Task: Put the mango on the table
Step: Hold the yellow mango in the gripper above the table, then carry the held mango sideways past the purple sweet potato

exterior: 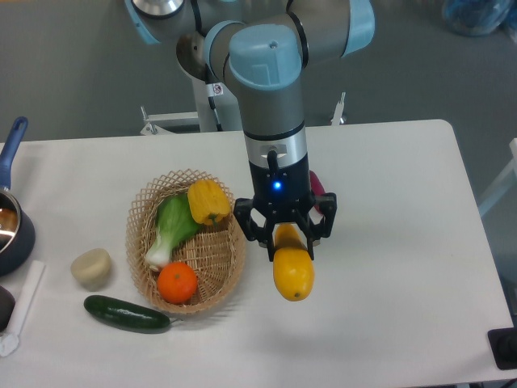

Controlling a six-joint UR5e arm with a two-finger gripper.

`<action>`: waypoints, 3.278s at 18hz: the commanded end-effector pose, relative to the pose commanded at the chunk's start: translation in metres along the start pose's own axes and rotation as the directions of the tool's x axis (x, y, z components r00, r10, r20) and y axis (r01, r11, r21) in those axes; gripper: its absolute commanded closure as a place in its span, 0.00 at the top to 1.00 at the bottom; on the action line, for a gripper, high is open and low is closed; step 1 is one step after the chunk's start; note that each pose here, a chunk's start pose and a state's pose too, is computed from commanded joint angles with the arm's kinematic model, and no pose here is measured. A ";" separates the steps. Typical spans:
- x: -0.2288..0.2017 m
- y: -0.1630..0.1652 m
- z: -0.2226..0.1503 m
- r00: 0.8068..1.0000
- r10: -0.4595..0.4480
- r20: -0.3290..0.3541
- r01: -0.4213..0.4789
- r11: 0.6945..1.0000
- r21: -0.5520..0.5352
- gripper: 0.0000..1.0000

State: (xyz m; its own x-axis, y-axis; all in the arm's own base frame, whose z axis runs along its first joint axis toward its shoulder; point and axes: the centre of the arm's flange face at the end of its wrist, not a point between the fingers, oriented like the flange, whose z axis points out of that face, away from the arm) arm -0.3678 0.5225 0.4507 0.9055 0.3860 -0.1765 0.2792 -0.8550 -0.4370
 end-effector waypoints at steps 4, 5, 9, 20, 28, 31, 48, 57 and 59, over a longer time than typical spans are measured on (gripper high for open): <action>-0.001 -0.003 -0.004 1.000 -0.004 -0.012 0.004 1.000 0.016 0.38; -0.003 -0.004 -0.006 1.000 -0.007 -0.023 0.008 1.000 0.027 0.38; -0.011 -0.003 -0.006 1.000 -0.013 -0.021 0.014 1.000 0.028 0.38; -0.022 0.055 0.054 0.975 0.208 -0.075 -0.216 0.970 -0.109 0.38; -0.070 0.119 0.089 0.919 0.373 -0.129 -0.393 0.893 -0.219 0.38; -0.087 0.132 0.101 0.902 0.408 -0.143 -0.431 0.868 -0.248 0.38; -0.149 0.162 0.185 0.962 0.220 -0.164 -0.264 0.905 -0.334 0.44; -0.143 0.161 0.198 0.962 0.209 -0.177 -0.259 0.904 -0.340 0.57; -0.143 0.162 0.199 0.962 0.208 -0.179 -0.259 0.903 -0.342 0.57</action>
State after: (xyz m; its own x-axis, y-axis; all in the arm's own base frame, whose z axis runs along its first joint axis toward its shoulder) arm -0.5154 0.3980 0.2297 0.9860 0.1312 -0.1025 0.1269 -0.9908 -0.0475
